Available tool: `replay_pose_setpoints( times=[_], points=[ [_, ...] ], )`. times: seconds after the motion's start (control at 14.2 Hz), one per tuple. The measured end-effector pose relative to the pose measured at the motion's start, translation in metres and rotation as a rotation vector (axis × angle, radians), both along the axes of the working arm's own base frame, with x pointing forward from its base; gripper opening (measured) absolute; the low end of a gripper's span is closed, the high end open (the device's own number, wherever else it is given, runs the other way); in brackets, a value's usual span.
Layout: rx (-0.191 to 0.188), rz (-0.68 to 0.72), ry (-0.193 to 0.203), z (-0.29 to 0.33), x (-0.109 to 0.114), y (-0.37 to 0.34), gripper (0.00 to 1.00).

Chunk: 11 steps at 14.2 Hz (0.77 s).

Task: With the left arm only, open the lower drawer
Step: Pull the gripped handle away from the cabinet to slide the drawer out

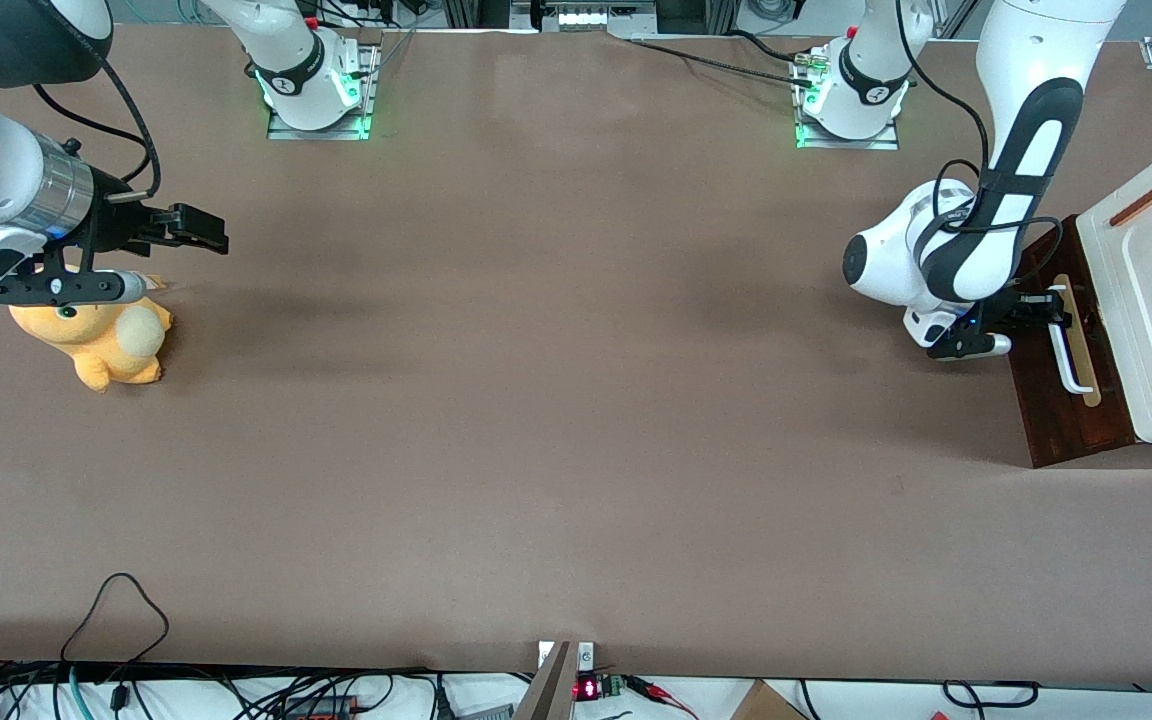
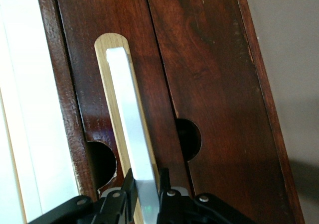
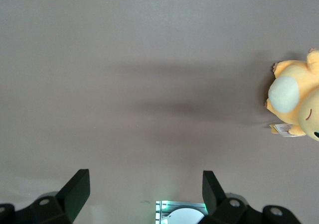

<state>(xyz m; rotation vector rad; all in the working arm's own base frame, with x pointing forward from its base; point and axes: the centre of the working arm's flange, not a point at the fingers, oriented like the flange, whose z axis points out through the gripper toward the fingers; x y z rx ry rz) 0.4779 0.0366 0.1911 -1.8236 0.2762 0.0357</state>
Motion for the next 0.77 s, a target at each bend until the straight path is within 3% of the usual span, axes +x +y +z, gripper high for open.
replay_pose_setpoints(
  times=[0.77],
  points=[
    [-0.019, -0.023, -0.008, 0.002, 0.002, -0.022, 0.21]
  ],
)
